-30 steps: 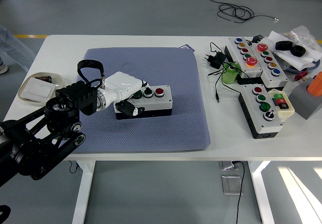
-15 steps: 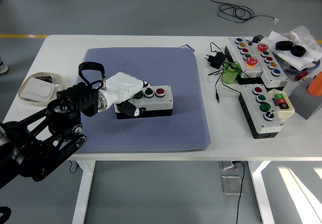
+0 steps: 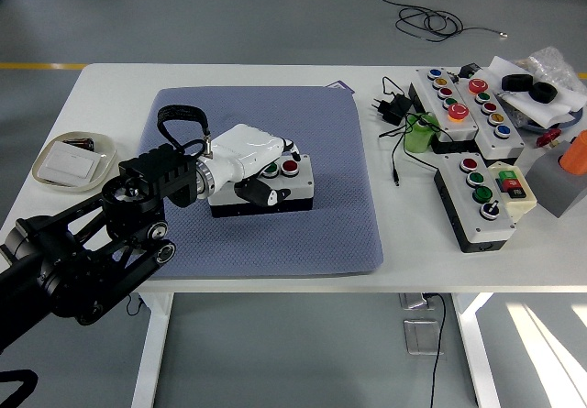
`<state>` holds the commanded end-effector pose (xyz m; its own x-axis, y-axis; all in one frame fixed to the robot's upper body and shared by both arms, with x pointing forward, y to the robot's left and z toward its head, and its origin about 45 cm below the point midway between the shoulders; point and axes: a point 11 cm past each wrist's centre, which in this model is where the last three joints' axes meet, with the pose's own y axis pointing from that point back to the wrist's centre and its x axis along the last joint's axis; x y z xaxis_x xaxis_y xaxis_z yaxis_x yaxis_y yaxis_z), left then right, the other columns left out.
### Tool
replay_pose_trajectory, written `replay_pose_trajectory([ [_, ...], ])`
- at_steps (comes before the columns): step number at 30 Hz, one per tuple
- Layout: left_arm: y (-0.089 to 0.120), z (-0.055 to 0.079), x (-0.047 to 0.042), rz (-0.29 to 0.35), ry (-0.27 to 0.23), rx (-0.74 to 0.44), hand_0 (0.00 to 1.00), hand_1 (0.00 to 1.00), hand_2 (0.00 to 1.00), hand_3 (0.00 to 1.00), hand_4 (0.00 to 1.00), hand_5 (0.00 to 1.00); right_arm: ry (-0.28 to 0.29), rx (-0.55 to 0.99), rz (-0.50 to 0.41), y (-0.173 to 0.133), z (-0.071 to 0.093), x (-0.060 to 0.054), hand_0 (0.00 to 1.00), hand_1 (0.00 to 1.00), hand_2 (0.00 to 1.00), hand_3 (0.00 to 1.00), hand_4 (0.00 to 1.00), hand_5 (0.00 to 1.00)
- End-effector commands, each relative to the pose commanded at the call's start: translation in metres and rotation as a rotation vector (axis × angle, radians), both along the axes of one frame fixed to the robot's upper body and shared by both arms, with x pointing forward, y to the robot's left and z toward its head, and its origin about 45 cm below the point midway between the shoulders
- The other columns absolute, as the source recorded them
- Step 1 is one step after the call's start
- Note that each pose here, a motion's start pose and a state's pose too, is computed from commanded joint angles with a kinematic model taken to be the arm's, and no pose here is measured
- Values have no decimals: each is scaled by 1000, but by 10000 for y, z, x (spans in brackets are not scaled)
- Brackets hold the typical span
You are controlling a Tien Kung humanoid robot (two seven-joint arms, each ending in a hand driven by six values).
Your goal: Pick up the button,place it on the desk,press the button,press the button
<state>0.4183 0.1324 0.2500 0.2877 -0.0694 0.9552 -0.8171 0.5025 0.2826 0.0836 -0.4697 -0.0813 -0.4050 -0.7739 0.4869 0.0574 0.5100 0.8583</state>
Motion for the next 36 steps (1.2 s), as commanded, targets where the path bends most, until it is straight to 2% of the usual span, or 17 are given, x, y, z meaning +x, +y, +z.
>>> replay_pose_trajectory([
  [4,28,-59,49,18,22,8,2,2,87,789,671,374,-2,0,0,0,2,9,787,797,817,751,412,479],
  [11,129,-203,73,46,66,56,2,2,87,787,672,370,-7,1,2,-2,7,35,787,797,817,751,412,479],
  [23,185,-241,37,47,86,95,2,2,87,788,674,371,-10,2,1,6,7,50,787,797,817,751,412,479],
  [26,169,-187,41,44,67,70,2,2,87,788,670,359,-9,2,2,8,7,52,787,797,817,751,412,479],
  [34,126,198,55,42,-53,-116,2,2,90,796,674,355,-10,2,2,8,7,50,787,797,817,751,412,479],
  [36,128,229,55,43,-62,-133,2,2,90,796,674,355,-10,2,1,8,6,50,787,797,817,751,412,479],
])
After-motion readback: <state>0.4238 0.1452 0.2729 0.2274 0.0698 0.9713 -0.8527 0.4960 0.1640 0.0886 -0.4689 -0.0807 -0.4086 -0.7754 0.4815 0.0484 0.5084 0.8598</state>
